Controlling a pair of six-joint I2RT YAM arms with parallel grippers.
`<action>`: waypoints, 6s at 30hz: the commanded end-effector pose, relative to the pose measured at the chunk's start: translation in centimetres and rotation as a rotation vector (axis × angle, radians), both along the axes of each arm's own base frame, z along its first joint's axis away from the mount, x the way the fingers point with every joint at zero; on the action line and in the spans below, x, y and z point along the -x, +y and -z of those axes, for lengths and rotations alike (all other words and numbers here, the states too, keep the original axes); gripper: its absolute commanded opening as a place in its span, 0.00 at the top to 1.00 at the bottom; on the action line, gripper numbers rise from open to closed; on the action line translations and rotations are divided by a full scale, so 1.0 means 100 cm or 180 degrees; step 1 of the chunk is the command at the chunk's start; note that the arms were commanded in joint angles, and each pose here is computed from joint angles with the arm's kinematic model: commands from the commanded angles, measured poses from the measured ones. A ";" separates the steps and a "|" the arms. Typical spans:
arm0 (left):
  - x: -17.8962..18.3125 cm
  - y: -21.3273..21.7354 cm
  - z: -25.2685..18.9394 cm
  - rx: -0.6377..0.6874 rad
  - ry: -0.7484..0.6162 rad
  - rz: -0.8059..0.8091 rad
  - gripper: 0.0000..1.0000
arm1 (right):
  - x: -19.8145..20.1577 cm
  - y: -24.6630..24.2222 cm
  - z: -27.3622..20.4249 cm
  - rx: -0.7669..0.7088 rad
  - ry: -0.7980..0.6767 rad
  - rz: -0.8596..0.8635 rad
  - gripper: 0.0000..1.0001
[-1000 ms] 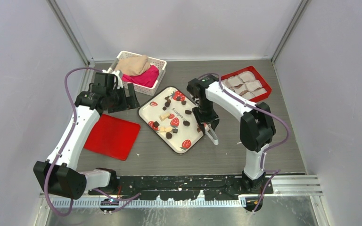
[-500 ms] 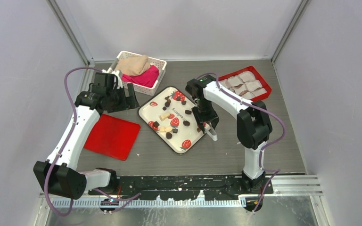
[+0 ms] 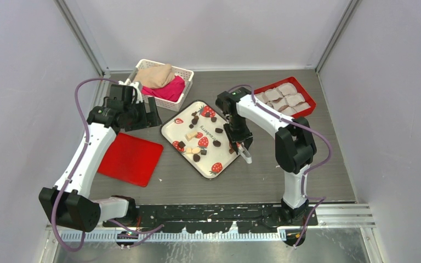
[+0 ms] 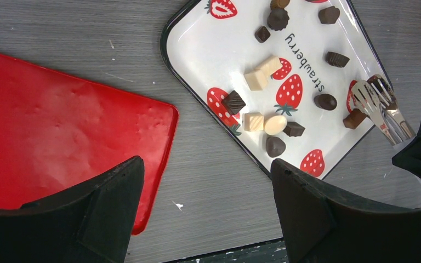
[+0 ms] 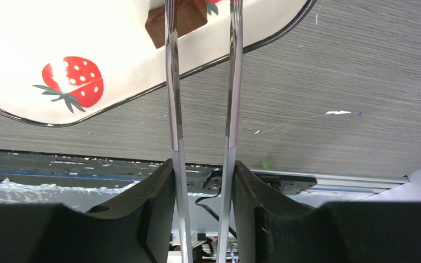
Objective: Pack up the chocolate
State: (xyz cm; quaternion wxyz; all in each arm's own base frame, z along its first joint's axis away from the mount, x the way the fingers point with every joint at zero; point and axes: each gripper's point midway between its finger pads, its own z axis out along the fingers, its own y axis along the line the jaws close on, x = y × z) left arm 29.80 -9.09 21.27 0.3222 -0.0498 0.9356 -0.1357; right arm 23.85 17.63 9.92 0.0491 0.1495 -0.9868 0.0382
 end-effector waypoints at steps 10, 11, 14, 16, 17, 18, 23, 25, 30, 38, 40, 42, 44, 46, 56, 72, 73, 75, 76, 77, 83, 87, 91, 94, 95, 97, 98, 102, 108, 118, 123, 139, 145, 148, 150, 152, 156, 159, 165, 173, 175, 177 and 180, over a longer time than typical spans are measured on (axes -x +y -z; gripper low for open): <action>-0.006 -0.001 -0.012 0.0006 -0.0159 0.0007 0.14 | -0.011 0.003 -0.038 -0.0147 -0.0302 -0.0014 0.96; -0.006 -0.001 -0.012 0.0007 -0.0164 0.0007 0.14 | -0.011 0.003 -0.043 -0.0162 -0.0332 -0.0008 0.99; -0.005 -0.001 -0.012 0.0003 -0.0163 0.0005 0.14 | -0.014 0.003 -0.050 -0.0172 -0.0391 -0.0009 0.99; -0.005 0.000 -0.012 0.0002 -0.0165 0.0004 0.14 | -0.016 0.003 -0.056 -0.0189 -0.0439 -0.0004 0.99; -0.005 -0.001 -0.011 0.0005 -0.0158 0.0008 0.14 | -0.017 0.004 -0.059 -0.0215 -0.0467 -0.0004 0.99; -0.005 -0.001 -0.011 0.0003 -0.0159 0.0006 0.14 | -0.019 0.005 -0.063 -0.0236 -0.0500 0.0006 0.99; -0.005 0.000 -0.012 -0.0010 -0.0169 0.0003 0.14 | -0.036 0.005 -0.091 -0.0428 -0.0770 0.0129 0.99; -0.005 0.001 -0.011 -0.0024 -0.0168 -0.0003 0.14 | -0.044 0.000 -0.104 -0.0498 -0.0878 0.0233 0.99; -0.006 0.001 -0.012 -0.0029 -0.0175 -0.0008 0.14 | -0.065 -0.032 -0.128 -0.0591 -0.1104 0.0579 0.99; -0.009 0.003 -0.012 -0.0062 -0.0190 -0.0036 0.14 | -0.102 -0.083 -0.128 -0.0505 -0.1321 0.1090 0.99; -0.010 0.002 -0.011 -0.0043 -0.0188 -0.0032 0.14 | -0.116 -0.091 -0.119 -0.0513 -0.1325 0.1207 0.99; -0.011 0.001 -0.010 -0.0040 -0.0180 -0.0026 0.14 | -0.129 -0.096 -0.108 -0.0475 -0.1289 0.1251 0.99; -0.012 0.001 -0.009 -0.0049 -0.0174 -0.0020 0.14 | -0.140 -0.096 -0.098 -0.0448 -0.1236 0.1224 0.99; -0.013 0.003 -0.009 -0.0072 -0.0170 -0.0032 0.14 | -0.151 -0.096 -0.090 -0.0415 -0.1208 0.1216 0.99; -0.015 0.005 -0.009 -0.0117 -0.0140 -0.0074 0.14 | -0.183 -0.105 -0.061 -0.0490 -0.1151 0.1389 0.99; -0.020 0.005 -0.006 -0.0086 -0.0100 -0.0137 0.14 | -0.194 -0.083 -0.028 -0.0741 -0.0894 0.1336 0.99; -0.020 0.004 -0.006 -0.0083 -0.0103 -0.0142 0.14 | -0.193 -0.080 -0.029 -0.0758 -0.0896 0.1317 0.99; -0.021 0.003 -0.006 -0.0067 -0.0102 -0.0142 0.14 | -0.193 -0.074 -0.029 -0.0774 -0.0891 0.1275 0.99; -0.021 0.003 -0.006 -0.0054 -0.0104 -0.0141 0.14 | -0.192 -0.072 -0.029 -0.0799 -0.0887 0.1265 0.99; -0.022 0.002 -0.006 -0.0050 -0.0101 -0.0143 0.14 | -0.192 -0.070 -0.030 -0.0817 -0.0881 0.1259 0.99; -0.022 0.001 -0.005 -0.0016 -0.0085 -0.0144 0.14 | -0.186 -0.055 -0.034 -0.0936 -0.0793 0.1176 0.99; -0.021 0.000 -0.005 -0.0007 -0.0082 -0.0146 0.14 | -0.179 -0.045 -0.035 -0.0968 -0.0737 0.1107 0.99; -0.020 0.000 -0.006 0.0005 -0.0086 -0.0153 0.14 | -0.178 -0.046 -0.043 -0.0967 -0.0813 0.1111 0.99; -0.019 -0.001 -0.006 0.0031 -0.0083 -0.0152 0.14 | -0.180 -0.051 -0.049 -0.0955 -0.0901 0.1138 0.99; -0.018 -0.001 -0.006 0.0040 -0.0084 -0.0153 0.14 | -0.180 -0.053 -0.049 -0.0968 -0.0890 0.1158 0.99; -0.018 -0.002 -0.006 0.0055 -0.0088 -0.0154 0.14 | -0.180 -0.056 -0.047 -0.0974 -0.0848 0.1193 0.94; -0.017 -0.002 -0.006 0.0063 -0.0089 -0.0156 0.14 | -0.180 -0.057 -0.045 -0.0965 -0.0825 0.1210 0.92; -0.014 -0.001 -0.005 0.0067 -0.0083 -0.0166 0.14 | -0.178 -0.057 -0.039 -0.0952 -0.0746 0.1213 0.77; -0.010 0.000 -0.006 0.0067 -0.0101 -0.0182 0.14 | -0.182 -0.055 -0.042 -0.0985 -0.0811 0.1220 0.64; -0.009 0.000 -0.004 0.0070 -0.0079 -0.0173 0.15 | -0.181 -0.055 -0.045 -0.0994 -0.0816 0.1218 0.52; -0.009 0.000 -0.005 0.0078 -0.0091 -0.0177 0.15 | -0.182 -0.056 -0.049 -0.0994 -0.0857 0.1207 0.48; -0.006 -0.003 -0.008 0.0141 -0.0116 -0.0150 0.15 | -0.134 -0.043 -0.131 -0.1069 -0.1466 0.1110 0.81; -0.008 -0.002 -0.007 0.0097 -0.0115 -0.0140 0.15 | -0.055 -0.001 -0.119 -0.0970 -0.1176 0.0640 0.70; -0.007 0.000 -0.008 0.0057 -0.0108 -0.0132 0.15 | -0.015 0.014 -0.103 -0.0926 -0.0981 0.0617 0.65; -0.006 0.000 -0.008 0.0047 -0.0100 -0.0132 0.15 | 0.005 0.016 -0.094 -0.0933 -0.0893 0.0722 0.63; -0.006 0.000 -0.008 0.0048 -0.0097 -0.0129 0.15 | 0.022 0.016 -0.083 -0.0933 -0.0769 0.0852 0.62; -0.005 0.000 -0.005 0.0050 -0.0081 -0.0122 0.15 | 0.045 0.015 -0.066 -0.0891 -0.0610 0.0935 0.59; -0.005 -0.002 -0.003 0.0069 -0.0064 -0.0102 0.15 | 0.048 0.016 -0.057 -0.0868 -0.0546 0.0940 0.57; -0.005 -0.003 -0.003 0.0090 -0.0067 -0.0095 0.15 | 0.040 0.029 -0.043 -0.0961 -0.0484 0.1004 0.51; -0.003 0.000 -0.005 0.0053 -0.0088 -0.0107 0.15 | 0.036 0.031 -0.031 -0.0895 -0.0473 0.1075 0.49; -0.002 0.000 -0.004 0.0049 -0.0082 -0.0104 0.15 | 0.035 0.029 -0.029 -0.0853 -0.0481 0.1080 0.49; -0.003 0.000 -0.004 0.0043 -0.0080 -0.0102 0.15 | 0.035 0.028 -0.026 -0.0806 -0.0484 0.1071 0.49; -0.003 0.000 -0.004 0.0036 -0.0077 -0.0089 0.15 | 0.035 0.027 -0.022 -0.0741 -0.0466 0.1073 0.49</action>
